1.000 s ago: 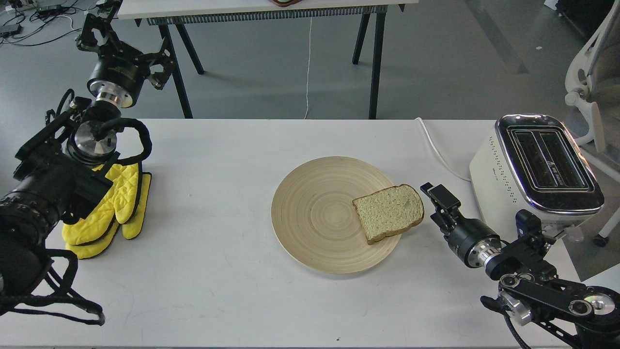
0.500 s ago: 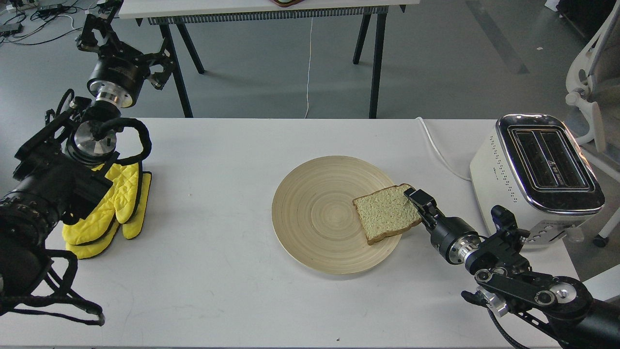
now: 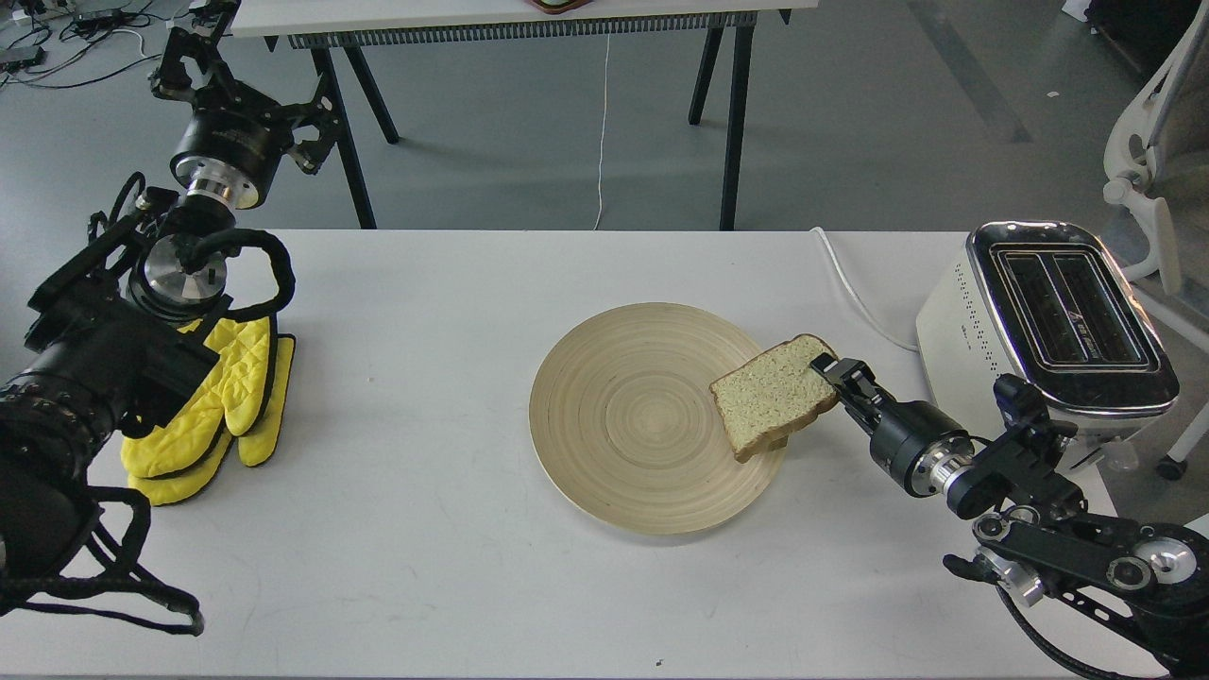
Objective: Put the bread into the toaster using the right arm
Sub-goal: 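Lift the bread slice with the right gripper up over the toaster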
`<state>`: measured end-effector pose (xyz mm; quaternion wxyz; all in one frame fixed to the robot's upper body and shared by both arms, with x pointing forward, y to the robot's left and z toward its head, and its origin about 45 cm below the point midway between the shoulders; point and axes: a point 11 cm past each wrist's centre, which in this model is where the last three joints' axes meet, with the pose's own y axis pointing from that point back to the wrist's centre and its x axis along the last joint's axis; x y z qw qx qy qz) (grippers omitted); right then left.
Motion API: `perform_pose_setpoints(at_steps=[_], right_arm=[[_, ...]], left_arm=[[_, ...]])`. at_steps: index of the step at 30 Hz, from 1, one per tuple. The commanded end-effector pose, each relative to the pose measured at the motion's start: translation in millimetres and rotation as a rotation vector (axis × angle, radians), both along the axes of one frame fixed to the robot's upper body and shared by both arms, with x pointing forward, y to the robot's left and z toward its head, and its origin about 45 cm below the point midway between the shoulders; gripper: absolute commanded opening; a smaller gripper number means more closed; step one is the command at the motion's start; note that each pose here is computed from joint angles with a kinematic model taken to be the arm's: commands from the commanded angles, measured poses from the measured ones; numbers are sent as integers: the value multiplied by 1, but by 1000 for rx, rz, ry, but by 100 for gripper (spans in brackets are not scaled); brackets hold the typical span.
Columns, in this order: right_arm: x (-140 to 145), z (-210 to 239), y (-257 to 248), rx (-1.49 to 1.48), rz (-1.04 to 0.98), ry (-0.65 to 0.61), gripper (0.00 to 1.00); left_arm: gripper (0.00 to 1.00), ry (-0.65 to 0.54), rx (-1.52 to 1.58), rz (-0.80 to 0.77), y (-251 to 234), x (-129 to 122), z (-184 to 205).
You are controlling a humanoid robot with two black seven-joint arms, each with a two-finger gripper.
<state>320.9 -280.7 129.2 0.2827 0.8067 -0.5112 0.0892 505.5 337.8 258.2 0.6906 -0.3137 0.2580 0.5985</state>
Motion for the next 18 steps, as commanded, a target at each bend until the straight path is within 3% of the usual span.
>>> perform_pose_setpoints(at_steps=[1,11,18], right_arm=[[10,40,-27,-44,-4,-71,4],[18,173,-135,-334,-94,-295,4],[0,206,-189,-628,-87,-345,4]], left_arm=[[100,2,3,-2,0,0,-1],[100,2,3,-2,0,0,-1],[100,1,2,-1,0,0,0]])
